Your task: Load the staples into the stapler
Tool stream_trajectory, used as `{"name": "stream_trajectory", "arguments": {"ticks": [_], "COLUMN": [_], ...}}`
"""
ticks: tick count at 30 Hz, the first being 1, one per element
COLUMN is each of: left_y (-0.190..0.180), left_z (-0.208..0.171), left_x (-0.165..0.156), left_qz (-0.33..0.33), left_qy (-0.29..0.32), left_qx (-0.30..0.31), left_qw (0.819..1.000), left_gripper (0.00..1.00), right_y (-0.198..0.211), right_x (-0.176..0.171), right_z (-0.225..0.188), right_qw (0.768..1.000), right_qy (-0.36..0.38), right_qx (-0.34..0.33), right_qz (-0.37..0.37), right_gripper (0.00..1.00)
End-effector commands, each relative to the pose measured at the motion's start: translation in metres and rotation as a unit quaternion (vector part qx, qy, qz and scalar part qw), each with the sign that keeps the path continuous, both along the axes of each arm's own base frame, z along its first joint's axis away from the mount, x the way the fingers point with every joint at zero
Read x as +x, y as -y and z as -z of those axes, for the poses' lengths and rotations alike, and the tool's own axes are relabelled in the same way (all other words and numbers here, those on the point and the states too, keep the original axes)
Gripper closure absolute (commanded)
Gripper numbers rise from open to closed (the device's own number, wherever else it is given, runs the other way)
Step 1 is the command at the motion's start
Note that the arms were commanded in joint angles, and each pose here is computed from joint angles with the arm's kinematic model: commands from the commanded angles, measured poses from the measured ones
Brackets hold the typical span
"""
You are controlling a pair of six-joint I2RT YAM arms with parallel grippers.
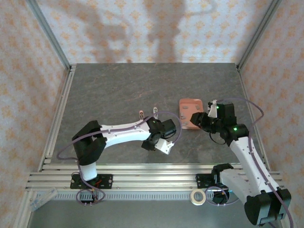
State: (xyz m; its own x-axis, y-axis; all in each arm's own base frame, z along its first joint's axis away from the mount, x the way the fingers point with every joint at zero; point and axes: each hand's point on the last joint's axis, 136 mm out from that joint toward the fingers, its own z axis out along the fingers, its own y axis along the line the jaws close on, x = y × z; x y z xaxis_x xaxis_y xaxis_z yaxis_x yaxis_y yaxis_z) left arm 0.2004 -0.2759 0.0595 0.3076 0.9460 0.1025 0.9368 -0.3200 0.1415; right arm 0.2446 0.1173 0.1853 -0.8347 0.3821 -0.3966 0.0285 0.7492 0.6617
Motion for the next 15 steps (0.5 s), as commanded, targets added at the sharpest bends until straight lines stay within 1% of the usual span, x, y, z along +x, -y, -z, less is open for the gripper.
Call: {"name": "stream_trajectory", "arguments": {"ticks": [1, 5, 7, 15], "left_y": [-0.001, 0.008, 0.010, 0.021], "left_z": [0.001, 0.006, 0.017, 0.031], "left_x": [0.002, 0.004, 0.004, 0.004], "left_qz": [0.015, 0.016, 0.017, 0.012], "left_qy": [0.007, 0.008, 0.003, 0.002], "left_qx": [0.034, 0.033, 0.044, 0.049], "left_qw": [0.999, 0.999, 0.999, 0.999], "left_gripper": [0.76, 0.76, 0.76, 0.76], "right_y": [0.006, 0.009, 0.010, 0.011], "right_x": [-0.002, -0.003, -0.004, -0.007], "right_z": [-0.008, -0.009, -0.009, -0.006], "right_qw": [1.000, 0.999, 0.999, 0.999], "right_qy": [0.010, 0.012, 0.012, 0.008], "right_qx": [-0.020, -0.031, -0.035, -0.037], "right_qz": [0.001, 0.001, 0.001, 0.003], "right_gripper": [0.58, 0.58, 0.58, 0.58]}}
